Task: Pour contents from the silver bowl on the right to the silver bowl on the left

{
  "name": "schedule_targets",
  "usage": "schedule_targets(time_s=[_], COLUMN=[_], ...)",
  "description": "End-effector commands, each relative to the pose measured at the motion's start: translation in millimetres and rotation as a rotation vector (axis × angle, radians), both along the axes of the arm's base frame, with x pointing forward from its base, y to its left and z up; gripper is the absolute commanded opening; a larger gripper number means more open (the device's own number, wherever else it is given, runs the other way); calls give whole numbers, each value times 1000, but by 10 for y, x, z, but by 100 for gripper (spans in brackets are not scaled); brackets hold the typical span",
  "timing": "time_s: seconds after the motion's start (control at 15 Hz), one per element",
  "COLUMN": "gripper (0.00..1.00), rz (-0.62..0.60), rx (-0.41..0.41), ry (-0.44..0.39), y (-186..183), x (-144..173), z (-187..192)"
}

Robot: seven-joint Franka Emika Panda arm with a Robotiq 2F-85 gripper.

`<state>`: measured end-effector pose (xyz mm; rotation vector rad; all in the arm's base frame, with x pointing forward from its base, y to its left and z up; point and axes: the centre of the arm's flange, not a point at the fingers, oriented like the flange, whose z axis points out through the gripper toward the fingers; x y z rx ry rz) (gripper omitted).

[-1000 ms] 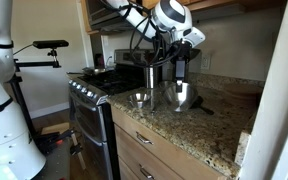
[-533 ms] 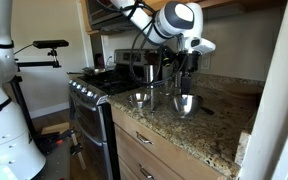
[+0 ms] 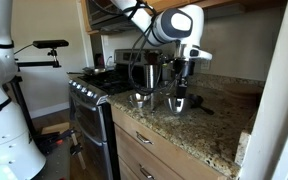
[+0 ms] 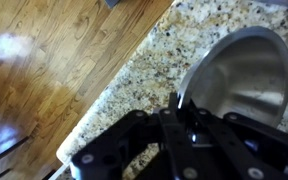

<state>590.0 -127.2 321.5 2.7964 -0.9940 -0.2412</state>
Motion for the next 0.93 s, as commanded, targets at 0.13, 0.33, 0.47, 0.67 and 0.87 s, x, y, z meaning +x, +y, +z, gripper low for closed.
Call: schedule_targets(time_s=[0.13, 0.33, 0.47, 0.67, 0.87], gripper=[8, 9, 15, 48, 66], rz=[54, 71, 79, 90, 90], rx=[107, 132, 145, 154, 134], ry=[-6, 3, 10, 17, 23], y=[62, 94, 113, 129, 149], x=[-101, -109, -109, -115, -130], z=[-148, -215, -259, -288, -269])
